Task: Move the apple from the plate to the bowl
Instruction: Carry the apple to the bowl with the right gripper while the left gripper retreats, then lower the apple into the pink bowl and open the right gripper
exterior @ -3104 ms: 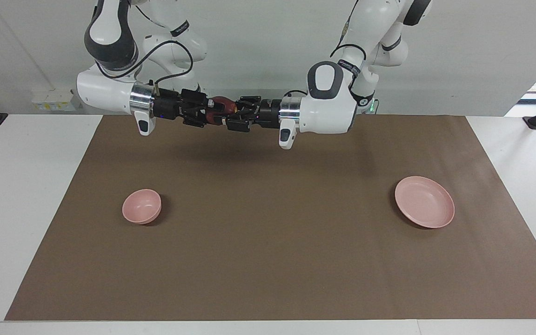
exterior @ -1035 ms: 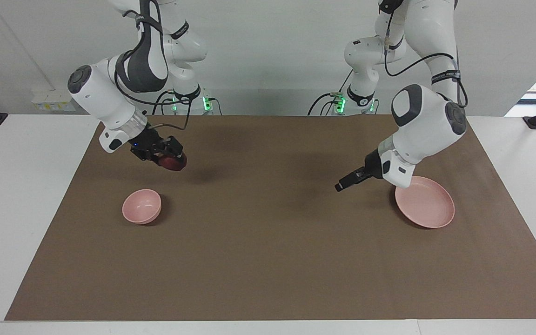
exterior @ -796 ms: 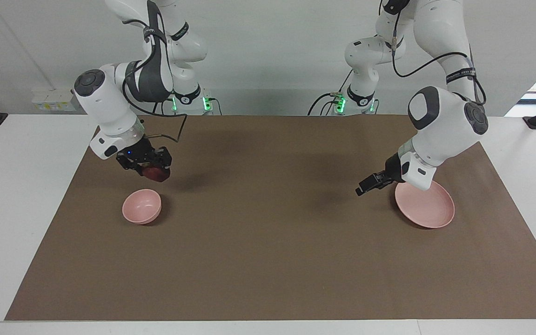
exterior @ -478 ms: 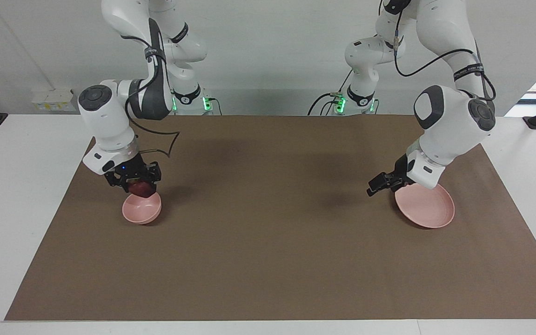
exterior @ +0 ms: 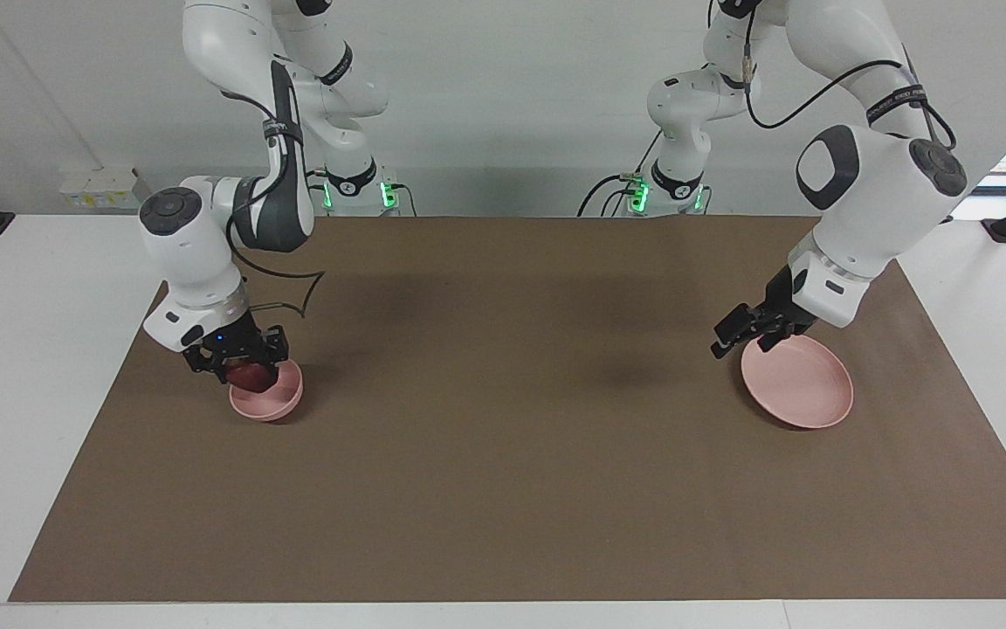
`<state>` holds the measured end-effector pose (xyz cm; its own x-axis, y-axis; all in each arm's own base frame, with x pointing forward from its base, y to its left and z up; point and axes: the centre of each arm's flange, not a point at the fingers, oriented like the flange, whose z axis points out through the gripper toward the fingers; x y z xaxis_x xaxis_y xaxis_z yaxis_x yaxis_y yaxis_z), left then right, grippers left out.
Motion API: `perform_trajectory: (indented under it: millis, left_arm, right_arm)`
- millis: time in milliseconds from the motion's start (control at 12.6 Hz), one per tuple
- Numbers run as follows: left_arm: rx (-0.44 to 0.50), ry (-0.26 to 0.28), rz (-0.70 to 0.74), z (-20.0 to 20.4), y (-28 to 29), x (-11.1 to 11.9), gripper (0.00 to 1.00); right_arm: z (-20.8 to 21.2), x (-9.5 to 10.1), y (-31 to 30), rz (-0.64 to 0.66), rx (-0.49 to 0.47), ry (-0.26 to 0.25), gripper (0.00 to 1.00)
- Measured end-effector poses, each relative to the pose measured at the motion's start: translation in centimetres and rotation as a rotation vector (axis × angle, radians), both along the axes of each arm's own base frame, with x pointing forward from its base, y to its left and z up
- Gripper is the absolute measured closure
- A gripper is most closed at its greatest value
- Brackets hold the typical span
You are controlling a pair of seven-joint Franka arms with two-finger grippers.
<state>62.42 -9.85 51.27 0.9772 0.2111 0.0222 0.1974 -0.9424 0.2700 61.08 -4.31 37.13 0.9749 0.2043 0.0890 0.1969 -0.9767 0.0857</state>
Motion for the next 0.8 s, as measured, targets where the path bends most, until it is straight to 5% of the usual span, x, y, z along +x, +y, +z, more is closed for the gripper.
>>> perform_trajectory:
  millis: [796]
  left_arm:
    - [0.182, -0.118, -0.174, 4.5, 8.9, -0.1, 0.00]
  right_arm:
    - [-4.0, 0.6, 0.3, 0.007, 0.003, 0.034, 0.20]
